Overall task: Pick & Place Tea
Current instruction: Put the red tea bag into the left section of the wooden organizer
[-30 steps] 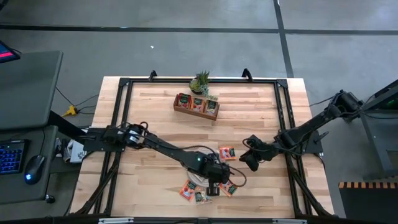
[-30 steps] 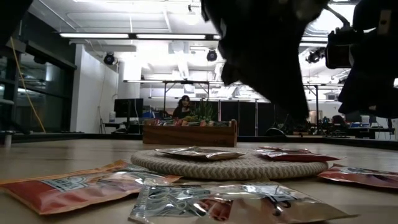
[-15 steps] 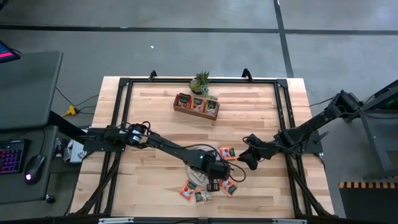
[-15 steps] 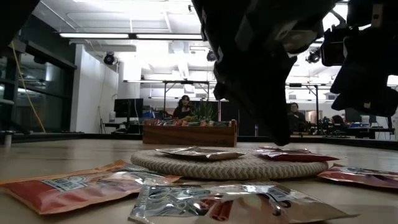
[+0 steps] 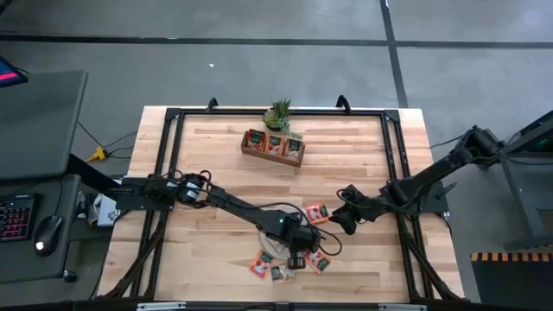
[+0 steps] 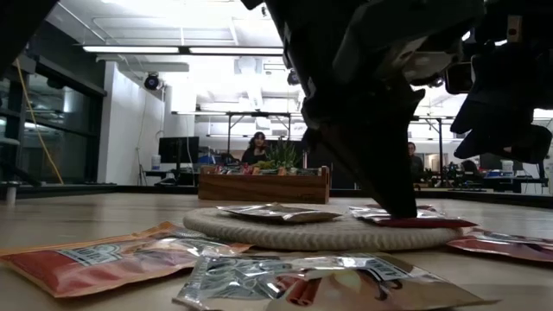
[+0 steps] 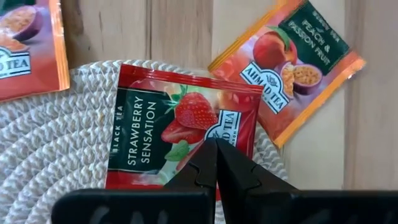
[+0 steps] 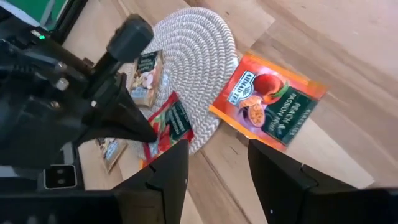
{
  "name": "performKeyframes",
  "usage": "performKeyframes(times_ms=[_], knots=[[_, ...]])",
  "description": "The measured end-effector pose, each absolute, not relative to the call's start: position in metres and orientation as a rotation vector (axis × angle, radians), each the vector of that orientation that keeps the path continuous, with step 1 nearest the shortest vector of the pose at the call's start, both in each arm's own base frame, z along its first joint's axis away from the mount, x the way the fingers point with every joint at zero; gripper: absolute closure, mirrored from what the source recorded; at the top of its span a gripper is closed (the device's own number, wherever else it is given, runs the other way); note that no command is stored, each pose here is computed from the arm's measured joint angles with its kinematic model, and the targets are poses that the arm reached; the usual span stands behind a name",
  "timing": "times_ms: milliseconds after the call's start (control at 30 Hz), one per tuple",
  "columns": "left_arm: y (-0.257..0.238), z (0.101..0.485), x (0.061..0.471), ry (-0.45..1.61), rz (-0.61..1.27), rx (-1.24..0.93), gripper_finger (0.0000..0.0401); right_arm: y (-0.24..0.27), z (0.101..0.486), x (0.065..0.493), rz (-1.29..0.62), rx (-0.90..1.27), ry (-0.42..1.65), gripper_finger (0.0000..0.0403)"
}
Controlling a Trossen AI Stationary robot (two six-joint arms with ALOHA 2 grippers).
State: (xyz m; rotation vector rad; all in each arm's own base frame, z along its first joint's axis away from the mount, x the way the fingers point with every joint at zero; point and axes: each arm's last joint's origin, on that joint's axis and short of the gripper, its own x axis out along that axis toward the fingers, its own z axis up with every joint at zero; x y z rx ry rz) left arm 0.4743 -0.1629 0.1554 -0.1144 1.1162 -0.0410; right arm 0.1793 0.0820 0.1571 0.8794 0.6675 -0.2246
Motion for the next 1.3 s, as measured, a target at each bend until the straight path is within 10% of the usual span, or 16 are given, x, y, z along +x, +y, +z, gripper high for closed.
performKeyframes(times_ms=[1300], knots=[[-0.164,0.142,0.48,1.09,-0.025,-0.144,0.0401,0.107,0.097,0.223,-0.176,1.14,0.688,0.0239]])
